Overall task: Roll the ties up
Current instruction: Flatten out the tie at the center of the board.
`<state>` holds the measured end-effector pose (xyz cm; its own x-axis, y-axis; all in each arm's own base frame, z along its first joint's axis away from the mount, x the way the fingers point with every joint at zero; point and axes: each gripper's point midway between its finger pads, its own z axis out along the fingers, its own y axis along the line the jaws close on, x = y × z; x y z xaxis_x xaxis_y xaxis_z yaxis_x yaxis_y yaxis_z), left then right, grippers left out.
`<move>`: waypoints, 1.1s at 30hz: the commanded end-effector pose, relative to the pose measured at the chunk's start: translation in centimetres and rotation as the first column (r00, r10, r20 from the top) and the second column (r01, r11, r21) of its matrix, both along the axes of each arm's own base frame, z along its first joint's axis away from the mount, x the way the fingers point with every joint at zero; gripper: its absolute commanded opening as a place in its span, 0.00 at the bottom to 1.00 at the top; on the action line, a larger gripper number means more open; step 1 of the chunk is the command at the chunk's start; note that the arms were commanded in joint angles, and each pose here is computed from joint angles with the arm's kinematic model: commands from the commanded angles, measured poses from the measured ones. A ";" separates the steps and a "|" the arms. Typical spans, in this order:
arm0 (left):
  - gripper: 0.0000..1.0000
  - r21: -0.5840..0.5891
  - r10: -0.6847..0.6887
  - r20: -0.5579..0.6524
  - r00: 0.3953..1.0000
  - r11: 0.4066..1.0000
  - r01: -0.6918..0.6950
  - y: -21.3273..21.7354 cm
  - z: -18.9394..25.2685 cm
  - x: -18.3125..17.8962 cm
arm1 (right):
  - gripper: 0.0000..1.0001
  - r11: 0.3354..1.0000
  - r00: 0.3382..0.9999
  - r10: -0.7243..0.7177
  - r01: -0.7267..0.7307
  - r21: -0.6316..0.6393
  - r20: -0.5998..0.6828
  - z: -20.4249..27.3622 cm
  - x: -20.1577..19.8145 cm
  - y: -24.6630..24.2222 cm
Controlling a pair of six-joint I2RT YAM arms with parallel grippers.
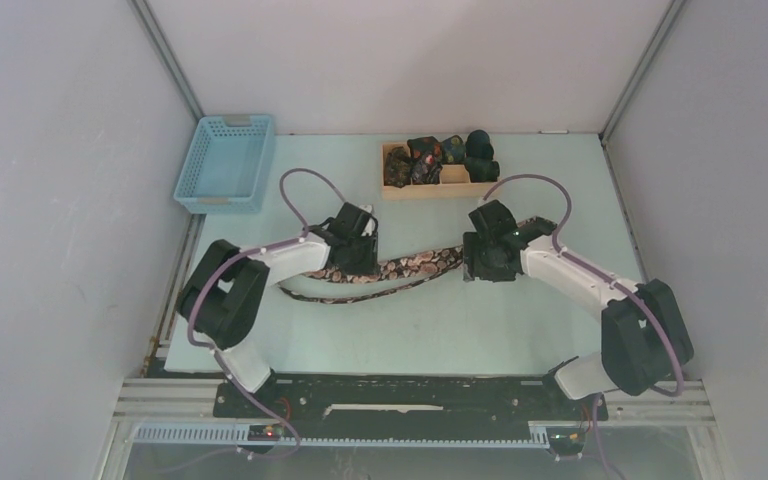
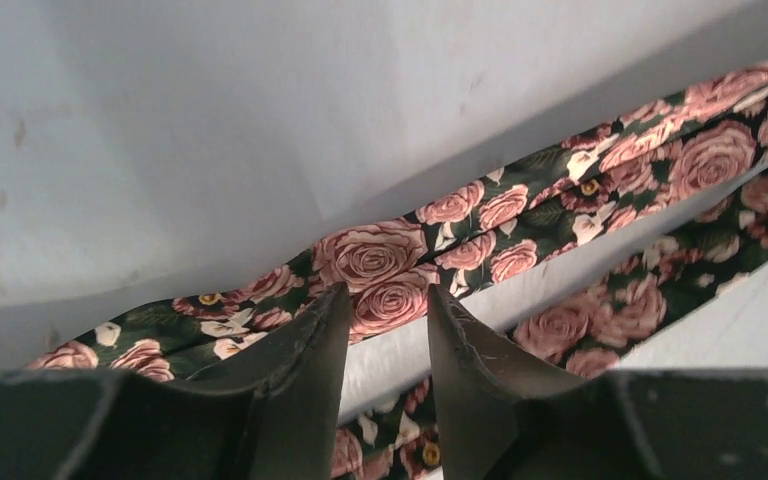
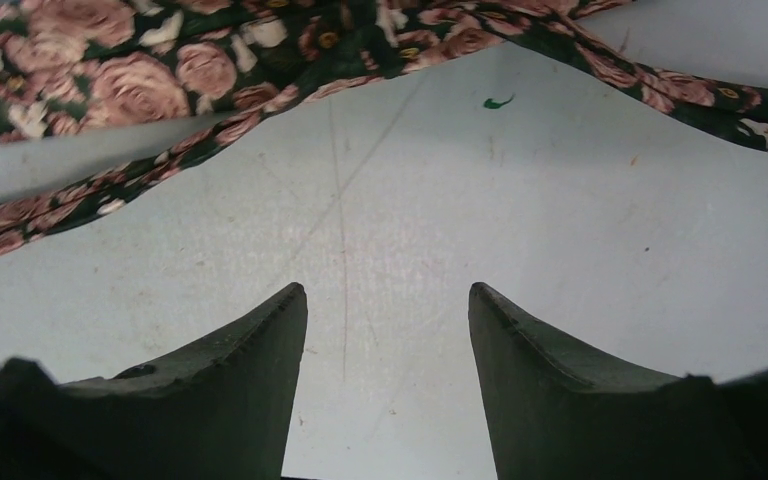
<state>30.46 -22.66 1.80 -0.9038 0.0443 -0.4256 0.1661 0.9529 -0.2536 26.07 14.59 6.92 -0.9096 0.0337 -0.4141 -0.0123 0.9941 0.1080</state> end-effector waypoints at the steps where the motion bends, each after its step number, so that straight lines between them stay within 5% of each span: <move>1: 0.43 0.064 0.033 -0.204 0.978 0.998 -0.021 3.1 -3.5 -7.1 | 0.64 0.999 0.999 -0.052 0.053 -0.010 0.014 -0.8 1.7 -0.8; 8: 0.44 -0.036 -0.014 -0.032 0.999 0.999 0.013 1.1 3.0 -4.7 | 0.63 0.997 0.998 -0.057 0.056 0.044 0.023 -0.7 2.6 -0.7; 13: 0.52 0.063 -0.011 0.091 0.996 0.998 0.006 1.5 5.8 -0.8 | 0.63 0.997 0.998 -0.064 0.063 0.036 0.024 -0.6 2.7 -1.1; 20: 0.51 0.167 -0.014 0.022 1.000 0.986 0.010 1.3 2.8 1.4 | 0.63 0.996 0.996 -0.090 0.089 0.017 0.014 -1.3 3.1 -2.0; 33: 0.47 0.193 0.011 -0.097 0.995 0.981 0.008 2.5 -2.0 -1.7 | 0.62 0.981 0.982 -0.187 0.189 0.037 -0.033 -3.2 9.1 -3.7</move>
<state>30.91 -21.39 1.62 -0.9183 0.1115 -0.3799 0.1608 0.9818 -0.1005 31.35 10.64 2.42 -0.9232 0.2026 -0.3267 0.1773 0.9784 0.1058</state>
